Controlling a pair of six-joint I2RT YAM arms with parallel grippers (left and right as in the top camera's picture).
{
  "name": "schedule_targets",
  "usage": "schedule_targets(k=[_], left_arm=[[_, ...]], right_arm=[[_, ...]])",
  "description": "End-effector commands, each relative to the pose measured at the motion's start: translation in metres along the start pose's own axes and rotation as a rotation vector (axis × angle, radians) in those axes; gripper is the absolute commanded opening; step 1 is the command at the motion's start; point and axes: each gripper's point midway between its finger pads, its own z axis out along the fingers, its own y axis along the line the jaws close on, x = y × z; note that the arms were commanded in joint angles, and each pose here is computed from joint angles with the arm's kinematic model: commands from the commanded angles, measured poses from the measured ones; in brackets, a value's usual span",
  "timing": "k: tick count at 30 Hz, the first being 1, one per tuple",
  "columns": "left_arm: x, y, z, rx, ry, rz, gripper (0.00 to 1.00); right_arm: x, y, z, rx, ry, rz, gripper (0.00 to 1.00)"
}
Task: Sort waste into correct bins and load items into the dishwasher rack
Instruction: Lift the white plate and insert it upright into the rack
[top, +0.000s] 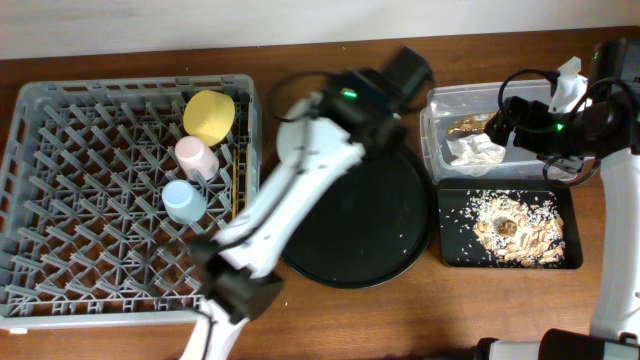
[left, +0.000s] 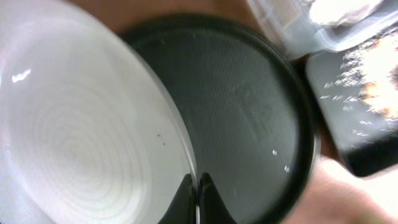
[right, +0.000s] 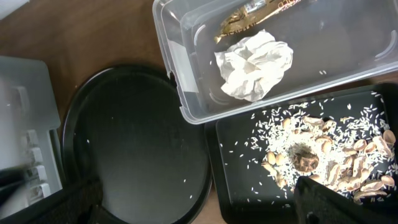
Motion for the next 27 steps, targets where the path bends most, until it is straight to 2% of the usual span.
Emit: schedule_targets(k=[1, 2, 5, 9, 14, 16, 18, 23, 27], left_arm=[[-0.006, 0.027, -0.072, 0.265, -0.097, -0.04, 0.0], [-0.007, 0.038, -0.091, 0.419, -0.122, -0.06, 0.0], [-0.006, 0.079, -0.122, 0.68, -0.191, -0.094, 0.0], [0.002, 0.146, -0.142, 0.789, -0.294, -0.199, 0.0], [0.01, 0.187, -0.146, 0.896, -0.368, -0.292, 0.0], [0.013, 0.203, -0.15, 1.051, -0.446, -0.35, 0.0], [0.02, 0.22, -0.145, 1.145, -0.503, -0.415, 0.0], [0.061, 0.261, -0.089, 1.22, -0.519, -0.656, 0.0], [0.084, 0.273, -0.062, 1.159, -0.467, -0.7, 0.0]], right_arm=[[-0.003, -0.001, -0.003, 0.004, -0.014, 0.005, 0.99], [-0.003, -0.001, -0.003, 0.004, -0.014, 0.005, 0.99], [-0.003, -0.001, -0.003, 0.004, -0.014, 0.005, 0.99], [-0.003, -0.001, -0.003, 0.004, -0.014, 0.005, 0.99], [-0.003, -0.001, -0.003, 0.004, -0.014, 0.005, 0.98], [-0.003, -0.001, -0.003, 0.004, -0.014, 0.005, 0.99], [-0.003, -0.001, -0.003, 0.004, -0.014, 0.005, 0.98], [-0.003, -0.001, -0.003, 0.004, -0.014, 0.005, 0.99], [-0.003, -0.001, -0.003, 0.004, -0.014, 0.005, 0.99]])
